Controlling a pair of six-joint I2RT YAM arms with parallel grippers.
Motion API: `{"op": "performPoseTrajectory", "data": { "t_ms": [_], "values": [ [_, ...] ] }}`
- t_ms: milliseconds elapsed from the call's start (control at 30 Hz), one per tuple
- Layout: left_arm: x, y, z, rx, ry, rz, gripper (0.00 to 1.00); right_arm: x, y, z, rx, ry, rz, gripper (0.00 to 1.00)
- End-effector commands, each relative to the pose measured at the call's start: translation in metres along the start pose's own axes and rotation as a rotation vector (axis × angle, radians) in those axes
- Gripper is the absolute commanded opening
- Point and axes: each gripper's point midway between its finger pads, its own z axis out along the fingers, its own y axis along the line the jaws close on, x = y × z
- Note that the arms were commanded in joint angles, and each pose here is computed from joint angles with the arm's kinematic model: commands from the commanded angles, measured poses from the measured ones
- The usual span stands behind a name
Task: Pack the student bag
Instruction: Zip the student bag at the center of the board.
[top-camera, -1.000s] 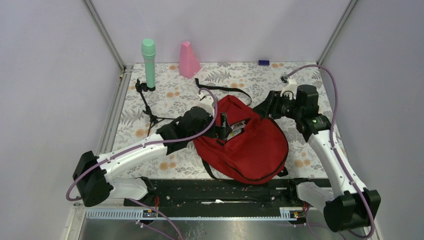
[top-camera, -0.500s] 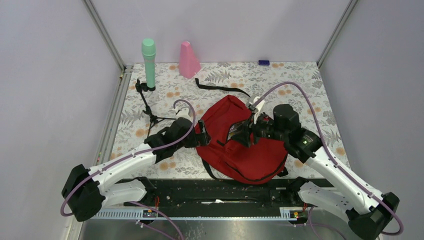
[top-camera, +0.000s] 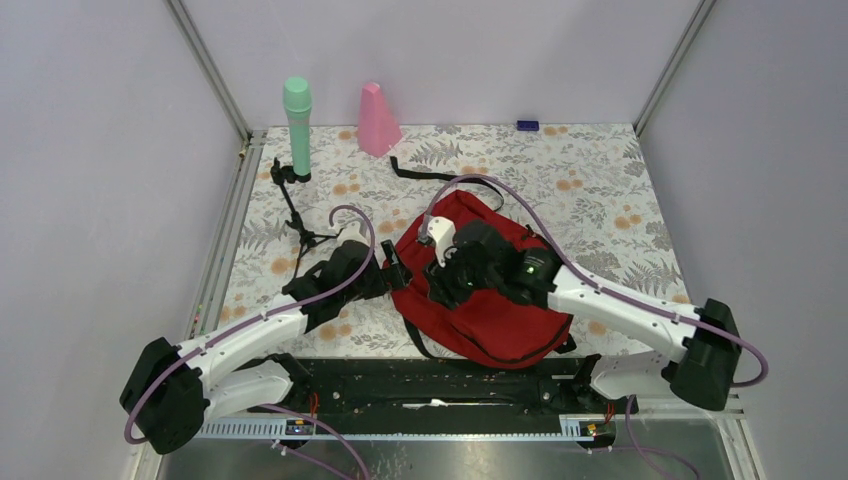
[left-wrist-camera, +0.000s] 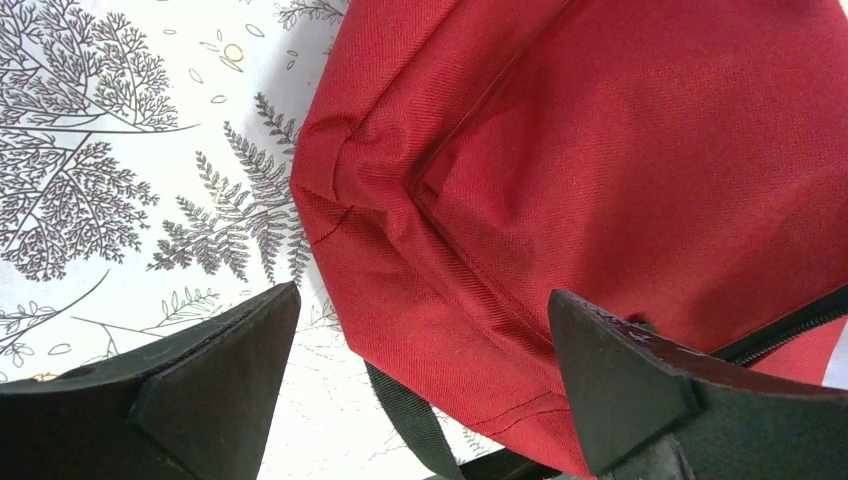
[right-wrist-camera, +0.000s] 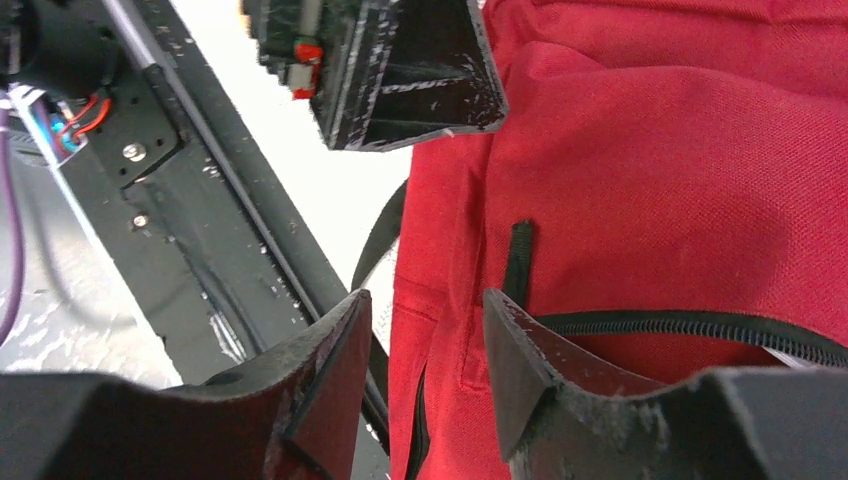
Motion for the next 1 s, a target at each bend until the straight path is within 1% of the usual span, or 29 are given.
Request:
{"op": "performPoseTrajectory", "data": {
  "t_ms": [0,133,367,500,633,767,933,967],
  "values": [
    [-0.018,-0.017,-0.002,0.07,-0.058,-0.04,0.99,-0.014,-0.009,0.011,0.115,0.011,0.046,0.51],
    [-0.019,-0.017,-0.002,0.072,-0.059,-0.044,0.99,-0.01,-0.024,0.024,0.219,0.046,0.039,0.5],
    [-0.019,-0.016,-0.001,0.071,-0.051,-0.04,0.99,0.005,-0.049,0.036,0.345,0.128,-0.018,0.49],
    [-0.017,-0.016,0.001,0.077,-0.045,-0.043,0.99,0.02,-0.05,0.042,0.339,0.182,-0.035,0.49],
    [-0.016,-0.018,0.004,0.08,-0.035,-0.041,0.99,0.031,-0.046,0.048,0.319,0.213,-0.016,0.49],
    [-0.015,-0.019,0.006,0.083,-0.027,-0.038,0.99,0.034,-0.043,0.054,0.307,0.219,-0.009,0.42],
    [-0.013,-0.02,0.01,0.084,-0.017,-0.038,0.99,0.039,-0.058,0.056,0.392,0.234,-0.025,0.4],
    [-0.013,-0.02,0.01,0.084,-0.017,-0.041,0.99,0.039,-0.061,0.056,0.41,0.235,-0.031,0.38]
  ]
}}
